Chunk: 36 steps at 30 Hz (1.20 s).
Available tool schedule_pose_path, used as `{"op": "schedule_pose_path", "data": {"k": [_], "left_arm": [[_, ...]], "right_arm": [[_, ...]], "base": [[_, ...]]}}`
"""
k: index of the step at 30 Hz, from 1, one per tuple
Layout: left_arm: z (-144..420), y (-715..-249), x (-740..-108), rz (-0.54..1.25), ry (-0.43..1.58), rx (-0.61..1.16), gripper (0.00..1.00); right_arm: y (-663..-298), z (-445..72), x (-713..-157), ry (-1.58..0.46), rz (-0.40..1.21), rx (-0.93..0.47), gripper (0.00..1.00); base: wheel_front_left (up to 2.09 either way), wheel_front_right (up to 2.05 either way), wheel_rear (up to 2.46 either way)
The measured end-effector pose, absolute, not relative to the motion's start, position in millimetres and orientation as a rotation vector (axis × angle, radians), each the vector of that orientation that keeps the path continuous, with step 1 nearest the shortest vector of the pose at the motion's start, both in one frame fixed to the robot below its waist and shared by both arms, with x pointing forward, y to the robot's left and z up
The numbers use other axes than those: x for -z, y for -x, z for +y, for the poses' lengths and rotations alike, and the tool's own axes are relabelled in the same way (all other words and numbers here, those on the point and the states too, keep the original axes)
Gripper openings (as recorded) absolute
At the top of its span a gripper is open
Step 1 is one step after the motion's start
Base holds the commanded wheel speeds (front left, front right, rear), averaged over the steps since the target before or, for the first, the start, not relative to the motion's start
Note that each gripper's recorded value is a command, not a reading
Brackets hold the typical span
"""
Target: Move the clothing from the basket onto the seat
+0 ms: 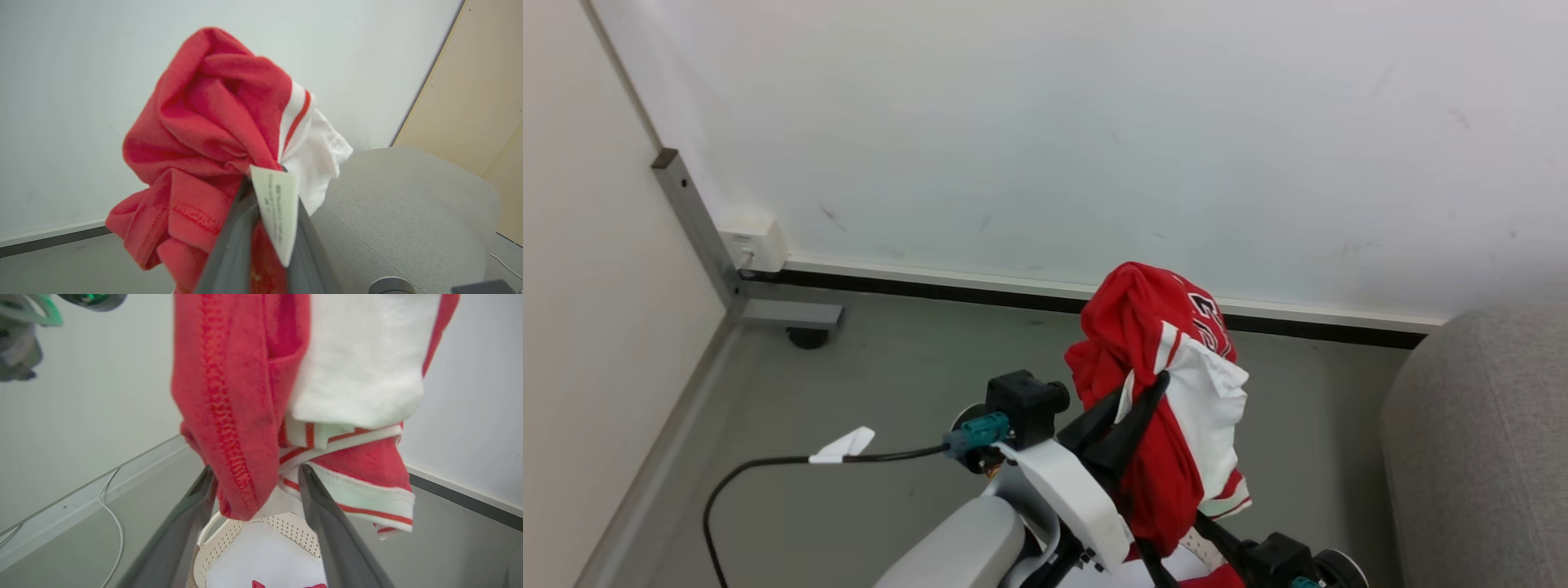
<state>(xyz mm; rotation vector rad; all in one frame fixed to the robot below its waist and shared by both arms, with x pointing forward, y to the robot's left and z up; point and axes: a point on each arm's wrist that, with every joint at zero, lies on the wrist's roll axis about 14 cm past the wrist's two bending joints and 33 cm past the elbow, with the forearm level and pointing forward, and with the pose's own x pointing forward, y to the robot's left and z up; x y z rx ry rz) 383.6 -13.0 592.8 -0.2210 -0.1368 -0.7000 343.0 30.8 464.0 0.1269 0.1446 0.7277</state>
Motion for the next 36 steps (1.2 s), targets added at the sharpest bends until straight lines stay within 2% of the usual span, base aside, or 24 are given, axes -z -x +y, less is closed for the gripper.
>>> {"op": "schedule_pose_path", "data": {"k": [10, 15, 16, 17, 35, 36], "left_arm": [[-12.6, -362.3, -587.8, -0.113, 0.233, 0.716, 0.00], [-13.3, -357.6, -587.5, -0.109, 0.237, 0.720, 0.00], [-12.9, -357.7, -587.2, -0.107, 0.239, 0.717, 0.00], [-12.6, -357.9, -587.0, -0.106, 0.239, 0.715, 0.00], [-16.2, -364.0, -582.4, -0.093, 0.254, 0.712, 0.01], [-16.6, -364.2, -581.8, -0.091, 0.254, 0.713, 0.48]], "right_arm": [[-357.5, 39.3, -467.5, -0.147, 0.146, -0.727, 1.00], [-362.2, 47.3, -489.0, -0.179, 0.083, -0.744, 1.00], [-362.6, 47.6, -491.9, -0.183, 0.074, -0.744, 0.30], [-362.9, 47.4, -494.1, -0.187, 0.068, -0.743, 0.00], [-360.6, 31.9, -498.7, -0.212, 0.047, -0.696, 0.00], [-360.8, 30.3, -499.2, -0.215, 0.044, -0.691, 0.00]], "base": [[0.00, 0.00, 0.00], [0.00, 0.00, 0.00], [0.00, 0.00, 0.00], [0.00, 0.00, 0.00], [0.00, 0.00, 0.00], [0.00, 0.00, 0.00]]}}
